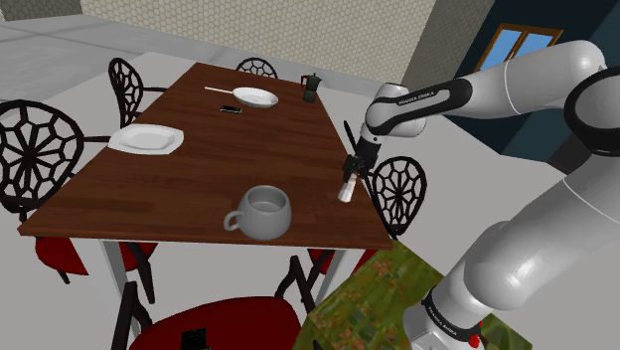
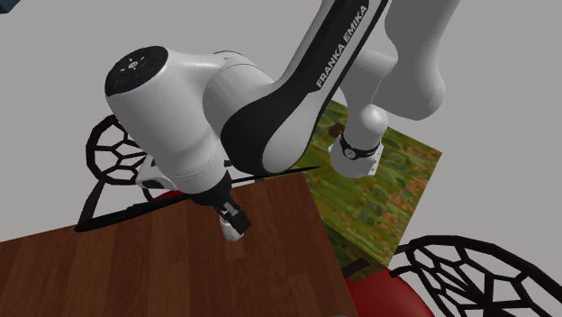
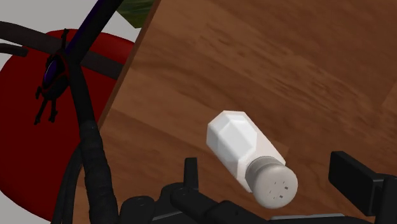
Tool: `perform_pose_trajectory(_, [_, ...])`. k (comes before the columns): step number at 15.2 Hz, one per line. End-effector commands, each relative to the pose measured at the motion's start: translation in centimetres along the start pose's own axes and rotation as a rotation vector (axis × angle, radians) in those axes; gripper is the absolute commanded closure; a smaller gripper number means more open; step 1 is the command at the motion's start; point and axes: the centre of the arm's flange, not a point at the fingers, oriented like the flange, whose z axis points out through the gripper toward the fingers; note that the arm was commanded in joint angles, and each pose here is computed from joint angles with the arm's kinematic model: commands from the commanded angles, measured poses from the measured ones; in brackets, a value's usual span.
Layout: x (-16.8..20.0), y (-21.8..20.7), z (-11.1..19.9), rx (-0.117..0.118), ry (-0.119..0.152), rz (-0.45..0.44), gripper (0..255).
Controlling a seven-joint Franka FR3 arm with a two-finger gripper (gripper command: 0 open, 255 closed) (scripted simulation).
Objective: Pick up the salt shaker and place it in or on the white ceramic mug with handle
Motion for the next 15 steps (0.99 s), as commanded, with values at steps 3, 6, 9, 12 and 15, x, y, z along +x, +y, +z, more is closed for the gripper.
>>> perform_pose_trajectory(3, [0.0,0.0,0.0,0.0,0.0,0.0,255])
perform_pose_trajectory(6, [0.0,0.0,0.0,0.0,0.0,0.0,255])
perform_pose_trajectory(9, [0.0,0.0,0.0,0.0,0.0,0.0,255])
perform_pose_trajectory(12, [0.0,-0.1,-0.5,0.0,0.0,0.0,255])
perform_pose_trajectory(15, [-0.1,-0.2,-2.1,0.0,0.0,0.0,255])
